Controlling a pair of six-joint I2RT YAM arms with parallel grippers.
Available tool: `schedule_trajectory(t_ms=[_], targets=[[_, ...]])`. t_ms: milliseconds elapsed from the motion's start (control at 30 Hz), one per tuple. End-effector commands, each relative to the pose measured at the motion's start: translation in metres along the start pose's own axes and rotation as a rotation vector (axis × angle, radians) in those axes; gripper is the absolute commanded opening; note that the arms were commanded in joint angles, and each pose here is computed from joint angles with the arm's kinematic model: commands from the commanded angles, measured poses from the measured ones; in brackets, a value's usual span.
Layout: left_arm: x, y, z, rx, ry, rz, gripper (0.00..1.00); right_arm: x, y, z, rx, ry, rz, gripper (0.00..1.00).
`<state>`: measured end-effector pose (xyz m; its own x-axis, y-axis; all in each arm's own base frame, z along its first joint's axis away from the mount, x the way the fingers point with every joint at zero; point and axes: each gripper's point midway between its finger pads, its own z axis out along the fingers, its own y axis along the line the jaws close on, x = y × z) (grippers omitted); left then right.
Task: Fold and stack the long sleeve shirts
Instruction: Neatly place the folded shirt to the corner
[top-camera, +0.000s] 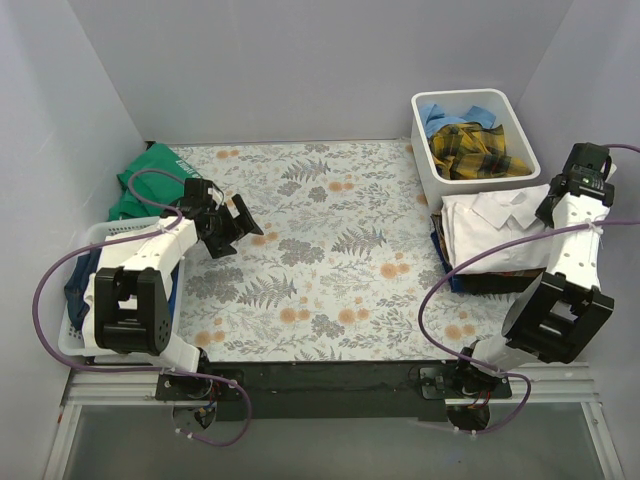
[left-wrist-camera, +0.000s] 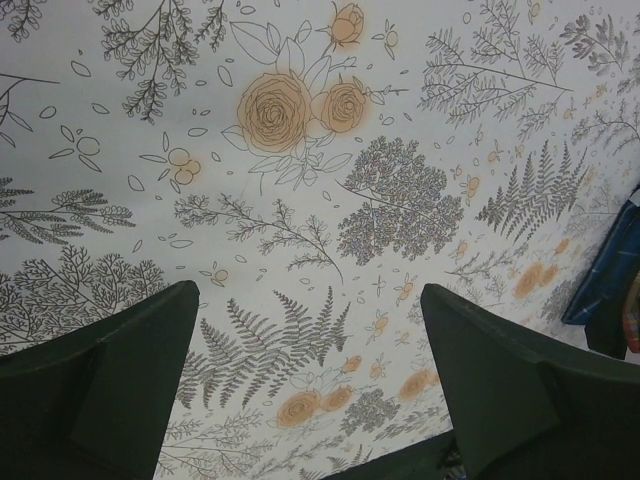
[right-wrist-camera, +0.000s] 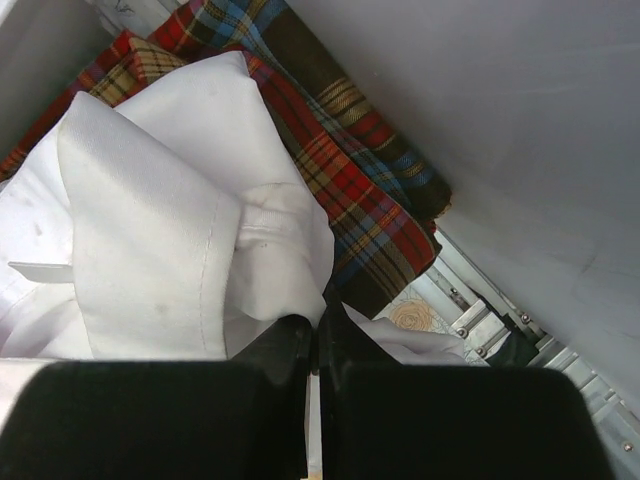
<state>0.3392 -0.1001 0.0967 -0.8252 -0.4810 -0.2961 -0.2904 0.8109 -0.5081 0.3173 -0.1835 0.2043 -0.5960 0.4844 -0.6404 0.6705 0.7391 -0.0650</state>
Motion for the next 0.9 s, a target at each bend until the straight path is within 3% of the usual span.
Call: schedule_trajectory(t_ms=[0,100,233,333,567,867], targets=[[-0.011,-0.012,-0.006,0.027,-0.025,0.025,0.95,-0.022,-0.008,0.007,0.027,-0.097,0.078,0.01],[-0.010,-0.012,-0.005,0.022,-0.017,0.031,0.96,-0.021,-0.004,0.013,0.015,-0.090,0.093,0.17],[-0.012,-0.013,-0.006,0.024,-0.020,0.043,0.98,-0.028,-0.005,0.006,0.015,-0.122,0.121,0.57],[-0.015,-0.013,-0.008,0.020,-0.036,0.046,0.98,-0.038,-0.008,-0.008,0.015,-0.174,0.143,0.68],[-0.023,-0.021,-0.013,0.039,-0.062,0.063,0.98,-0.042,0.002,-0.039,-0.055,-0.238,0.155,0.70],[-0.025,-0.042,-0.025,0.065,-0.119,0.163,0.98,-0.019,0.085,-0.108,-0.294,-0.331,-0.042,0.70]])
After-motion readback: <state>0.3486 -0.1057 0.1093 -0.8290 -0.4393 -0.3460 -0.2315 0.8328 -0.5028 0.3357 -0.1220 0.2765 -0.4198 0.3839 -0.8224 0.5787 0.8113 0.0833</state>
